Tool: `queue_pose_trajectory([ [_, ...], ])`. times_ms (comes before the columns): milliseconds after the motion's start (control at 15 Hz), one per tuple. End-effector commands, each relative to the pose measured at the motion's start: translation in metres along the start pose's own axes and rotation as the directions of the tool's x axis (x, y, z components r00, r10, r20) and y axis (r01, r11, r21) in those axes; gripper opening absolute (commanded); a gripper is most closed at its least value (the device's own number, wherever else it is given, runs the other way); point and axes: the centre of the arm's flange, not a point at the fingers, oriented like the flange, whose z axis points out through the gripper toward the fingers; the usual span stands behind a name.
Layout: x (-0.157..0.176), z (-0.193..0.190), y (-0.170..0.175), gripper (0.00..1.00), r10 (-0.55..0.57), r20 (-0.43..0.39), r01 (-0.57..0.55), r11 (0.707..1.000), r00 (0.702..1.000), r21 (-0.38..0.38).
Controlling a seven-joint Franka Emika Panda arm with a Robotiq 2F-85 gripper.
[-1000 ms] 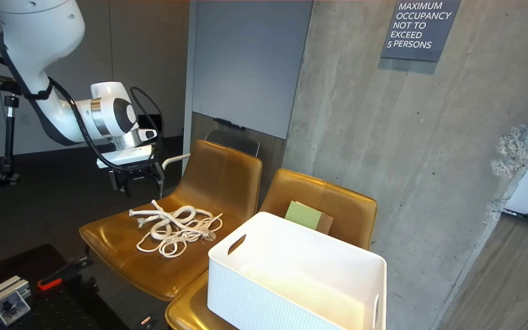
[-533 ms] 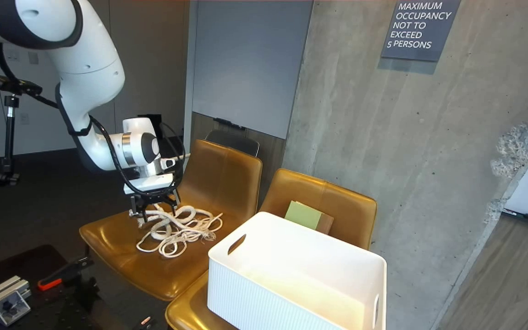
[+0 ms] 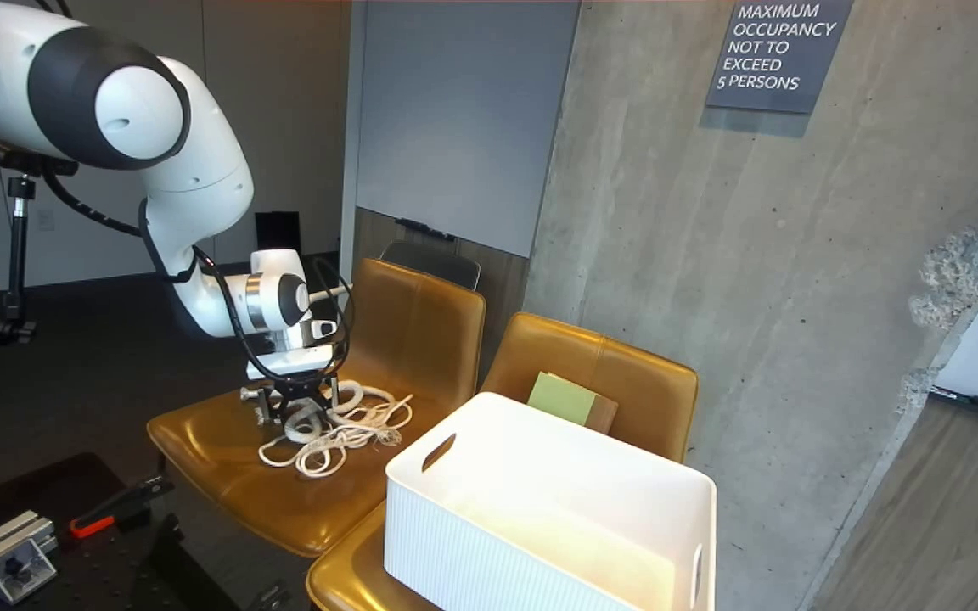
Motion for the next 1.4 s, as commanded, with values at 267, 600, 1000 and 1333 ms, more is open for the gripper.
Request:
queue_pose_trajectory([
  [267,0.01,-0.001,0.02,0.14,0.017,0.061,-0.017,1.0,0.998,-0.01],
  [600,-0.019,-0.076,0.002,0.03,0.041,0.097,-0.035,0.998,0.994,-0.056],
  [1000,-0.059,-0.188,0.001,0.03,0.108,0.034,-0.101,0.983,0.994,-0.154],
  [1333,-0.103,-0.297,0.029,0.03,0.226,-0.084,-0.241,0.919,0.971,-0.312],
])
